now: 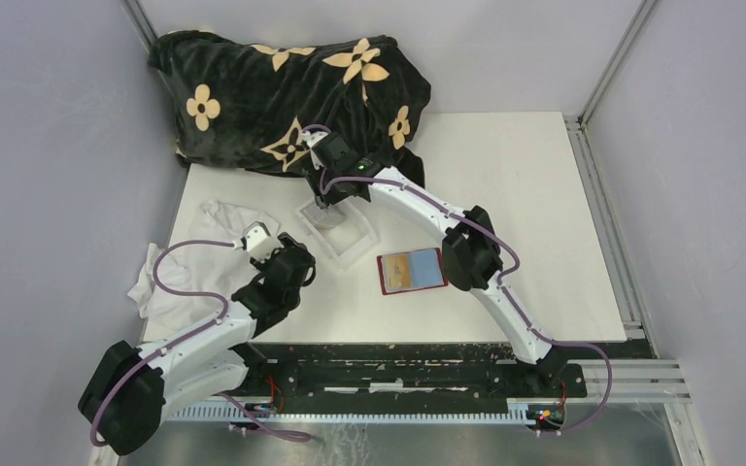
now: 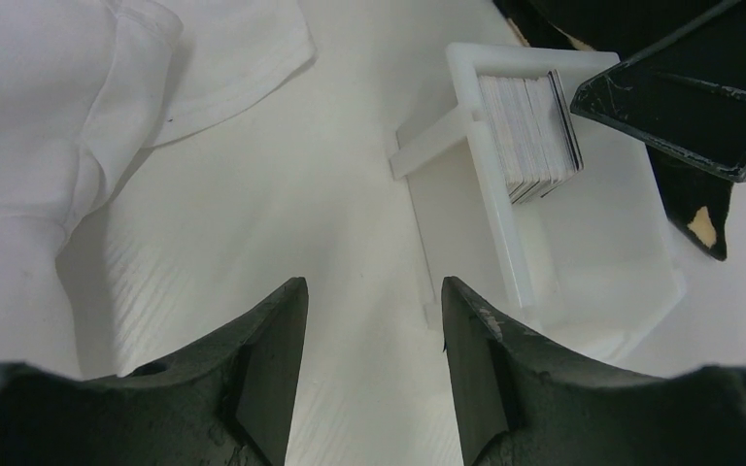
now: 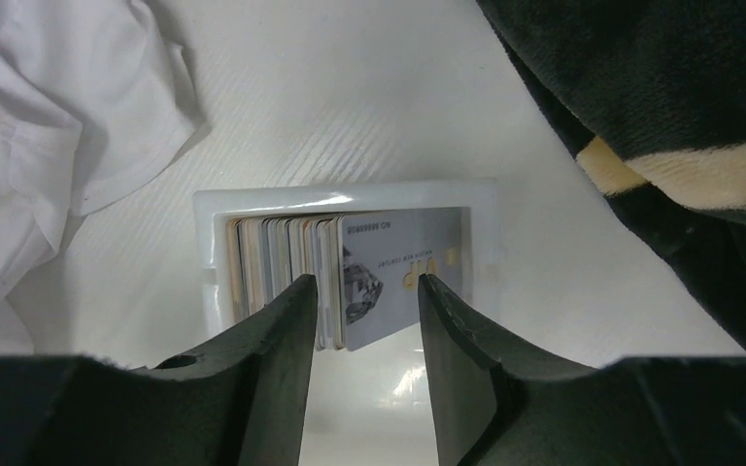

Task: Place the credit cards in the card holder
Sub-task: Pick up the credit card from the storage box.

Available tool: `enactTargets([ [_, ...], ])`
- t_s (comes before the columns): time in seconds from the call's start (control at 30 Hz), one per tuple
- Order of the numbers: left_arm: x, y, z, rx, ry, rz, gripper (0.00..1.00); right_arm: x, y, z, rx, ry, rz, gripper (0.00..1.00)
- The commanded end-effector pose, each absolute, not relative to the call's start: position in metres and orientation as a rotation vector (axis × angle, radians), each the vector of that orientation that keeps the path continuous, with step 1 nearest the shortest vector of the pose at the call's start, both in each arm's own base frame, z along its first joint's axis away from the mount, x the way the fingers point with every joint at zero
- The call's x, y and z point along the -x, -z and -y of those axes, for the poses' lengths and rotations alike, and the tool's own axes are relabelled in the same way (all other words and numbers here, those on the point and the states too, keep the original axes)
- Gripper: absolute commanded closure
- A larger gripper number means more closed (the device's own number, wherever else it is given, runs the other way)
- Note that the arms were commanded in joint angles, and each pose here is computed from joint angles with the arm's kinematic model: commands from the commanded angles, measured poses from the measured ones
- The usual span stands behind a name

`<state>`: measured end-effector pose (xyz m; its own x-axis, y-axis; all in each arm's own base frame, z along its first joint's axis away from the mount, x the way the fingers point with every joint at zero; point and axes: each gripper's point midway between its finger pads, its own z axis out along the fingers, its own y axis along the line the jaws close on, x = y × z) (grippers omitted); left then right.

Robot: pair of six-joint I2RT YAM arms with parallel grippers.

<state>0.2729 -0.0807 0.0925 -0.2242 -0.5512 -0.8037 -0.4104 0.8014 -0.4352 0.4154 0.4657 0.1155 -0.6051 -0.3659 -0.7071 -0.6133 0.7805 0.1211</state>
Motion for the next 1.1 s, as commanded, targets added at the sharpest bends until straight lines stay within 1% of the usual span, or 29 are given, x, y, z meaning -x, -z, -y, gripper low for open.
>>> enactTargets([
  [0.0, -0.288, -0.103, 0.083, 0.723, 0.177, -1.826, 0.4, -0.429, -0.127, -0.472, 0.689, -0.57, -2.264, 0.51],
  [0.17, -0.295, -0.101, 0.084, 0.727, 0.177, -1.836, 0.4, -0.431, -0.11, -0.471, 0.677, -0.617, -2.31, 0.51],
  [0.53, -0.302, -0.098, 0.088, 0.724, 0.201, -1.849, 0.41, -0.409, -0.084, -0.474, 0.662, -0.729, -2.415, 0.53],
  [0.6, -0.302, -0.098, 0.089, 0.721, 0.209, -1.851, 0.41, -0.406, -0.082, -0.475, 0.656, -0.751, -2.428, 0.56],
  [0.8, -0.302, -0.099, 0.089, 0.72, 0.224, -1.852, 0.41, -0.4, -0.085, -0.48, 0.626, -0.822, -2.445, 0.69],
  [0.9, -0.301, -0.098, 0.089, 0.721, 0.225, -1.853, 0.41, -0.399, -0.094, -0.482, 0.616, -0.844, -2.429, 0.72],
  [1.07, -0.301, -0.097, 0.089, 0.718, 0.225, -1.859, 0.41, -0.398, -0.112, -0.484, 0.614, -0.869, -2.398, 0.72],
])
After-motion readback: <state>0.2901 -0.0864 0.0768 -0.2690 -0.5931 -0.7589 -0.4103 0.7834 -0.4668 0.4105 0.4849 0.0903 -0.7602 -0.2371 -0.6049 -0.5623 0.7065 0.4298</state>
